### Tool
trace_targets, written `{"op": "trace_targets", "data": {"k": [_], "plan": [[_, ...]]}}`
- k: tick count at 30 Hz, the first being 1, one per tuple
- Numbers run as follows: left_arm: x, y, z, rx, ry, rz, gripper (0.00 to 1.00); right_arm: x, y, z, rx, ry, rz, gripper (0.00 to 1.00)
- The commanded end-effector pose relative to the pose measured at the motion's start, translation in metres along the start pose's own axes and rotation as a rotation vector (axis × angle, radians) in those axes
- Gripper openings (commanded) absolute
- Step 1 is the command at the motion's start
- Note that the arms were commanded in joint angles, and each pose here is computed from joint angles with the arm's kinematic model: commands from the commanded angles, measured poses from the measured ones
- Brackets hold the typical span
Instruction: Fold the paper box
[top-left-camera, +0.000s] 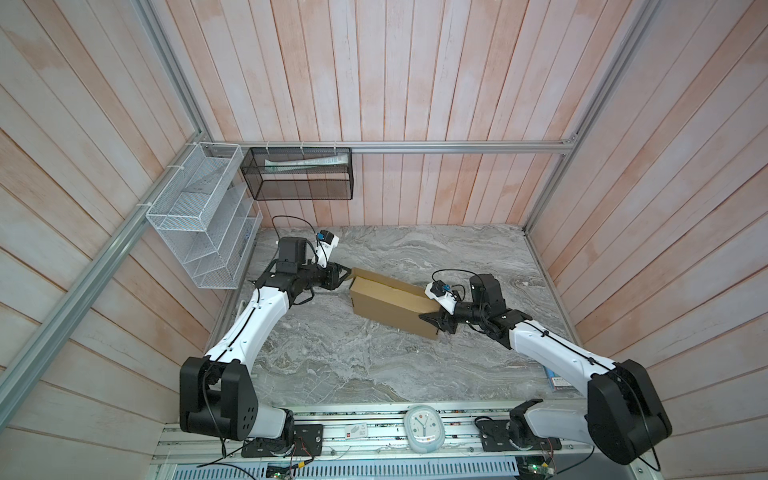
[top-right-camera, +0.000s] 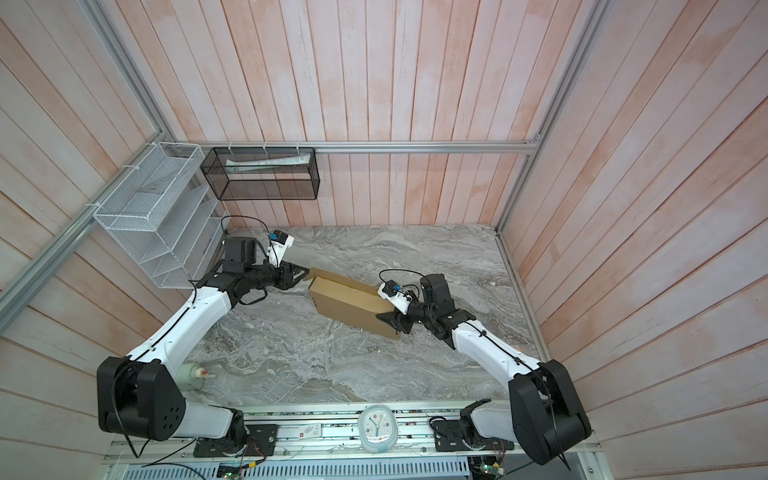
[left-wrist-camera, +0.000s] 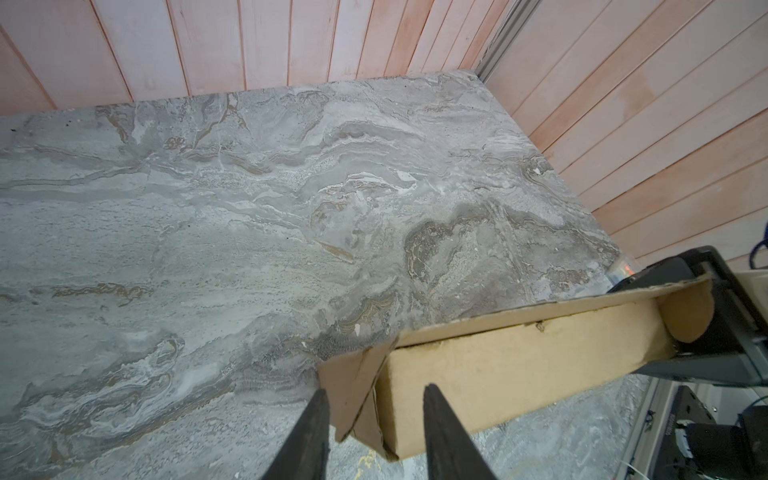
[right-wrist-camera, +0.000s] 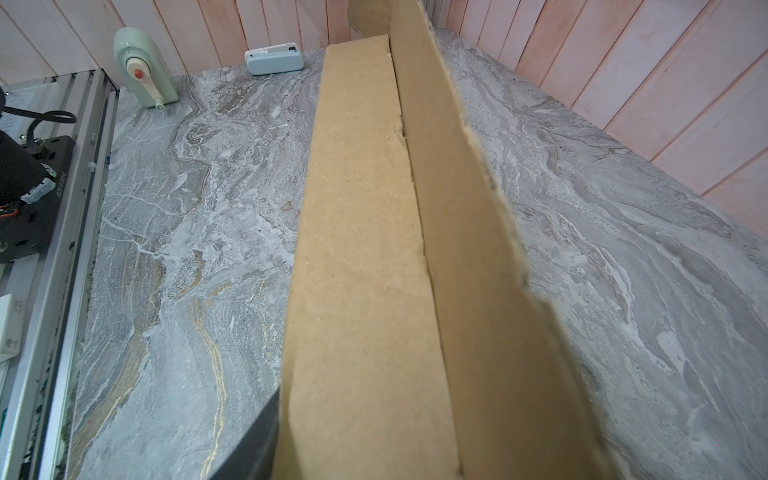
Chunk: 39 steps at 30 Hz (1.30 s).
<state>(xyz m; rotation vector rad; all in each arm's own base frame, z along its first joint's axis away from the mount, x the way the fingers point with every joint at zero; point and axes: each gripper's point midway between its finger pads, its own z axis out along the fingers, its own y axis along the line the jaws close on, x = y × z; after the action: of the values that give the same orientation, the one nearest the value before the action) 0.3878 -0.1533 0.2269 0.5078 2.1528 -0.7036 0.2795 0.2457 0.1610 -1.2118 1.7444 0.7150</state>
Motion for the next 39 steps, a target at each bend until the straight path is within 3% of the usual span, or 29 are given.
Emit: {"op": "trace_targets", "data": {"k": [1,39], "plan": [[-0.004,0.004,0.002,-0.024,-0.017,0.033,0.40,-0.012,0.000,0.000,-0.008,-0.031,-0.016,0.45],[0.019,-0.019,0.019,0.071,0.051,0.008,0.26,-0.011,0.002,-0.003,-0.001,-0.035,-0.004,0.43]]}}
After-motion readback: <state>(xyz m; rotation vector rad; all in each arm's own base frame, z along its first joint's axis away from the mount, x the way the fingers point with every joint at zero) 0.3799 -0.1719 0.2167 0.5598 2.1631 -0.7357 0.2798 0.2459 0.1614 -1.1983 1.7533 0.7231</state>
